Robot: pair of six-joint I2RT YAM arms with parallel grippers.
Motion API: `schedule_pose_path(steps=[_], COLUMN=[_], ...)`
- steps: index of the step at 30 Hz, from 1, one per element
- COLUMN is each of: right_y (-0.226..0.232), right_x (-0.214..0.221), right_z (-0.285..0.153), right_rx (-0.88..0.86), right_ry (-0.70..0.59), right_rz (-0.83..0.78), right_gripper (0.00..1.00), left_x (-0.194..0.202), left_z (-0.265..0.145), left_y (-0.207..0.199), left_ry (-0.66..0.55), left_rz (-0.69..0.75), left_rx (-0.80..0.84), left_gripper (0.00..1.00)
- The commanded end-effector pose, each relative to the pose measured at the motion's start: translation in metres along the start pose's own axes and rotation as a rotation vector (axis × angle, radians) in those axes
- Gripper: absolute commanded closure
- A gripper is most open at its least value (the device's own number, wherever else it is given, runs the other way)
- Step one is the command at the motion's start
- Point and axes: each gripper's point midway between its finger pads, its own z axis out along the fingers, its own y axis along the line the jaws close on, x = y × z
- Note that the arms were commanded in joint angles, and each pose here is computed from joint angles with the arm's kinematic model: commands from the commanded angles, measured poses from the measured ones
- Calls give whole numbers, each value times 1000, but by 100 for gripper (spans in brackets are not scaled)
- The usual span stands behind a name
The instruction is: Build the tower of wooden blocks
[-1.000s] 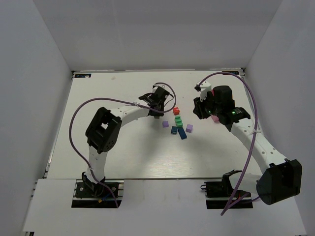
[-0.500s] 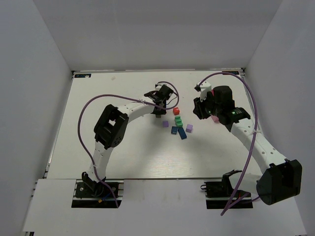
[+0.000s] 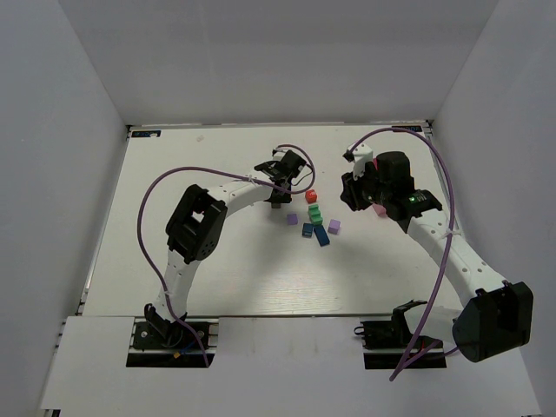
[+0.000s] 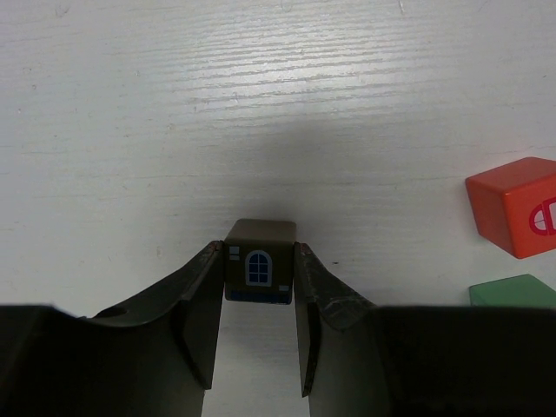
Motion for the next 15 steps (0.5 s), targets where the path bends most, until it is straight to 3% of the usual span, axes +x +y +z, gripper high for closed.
schedule_pose_path(steps=[1,6,15], right_y=[0,-1,0], right_x=[-10,-10,-10], right_z=[-5,-5,-5], right_rx=[6,6,3], right_ry=[-47,-49,-48], right_rz=[-14,-10,-12], right_gripper=[62,62,62], left_x=[-17,-17,-18], left_z=[-10,-10,-10], left_y=[-3,-3,-6], left_ry=[-42,-42,-37], left_rz=[-21,-21,-21], left_rx=[1,1,9], left_gripper=[67,61,40])
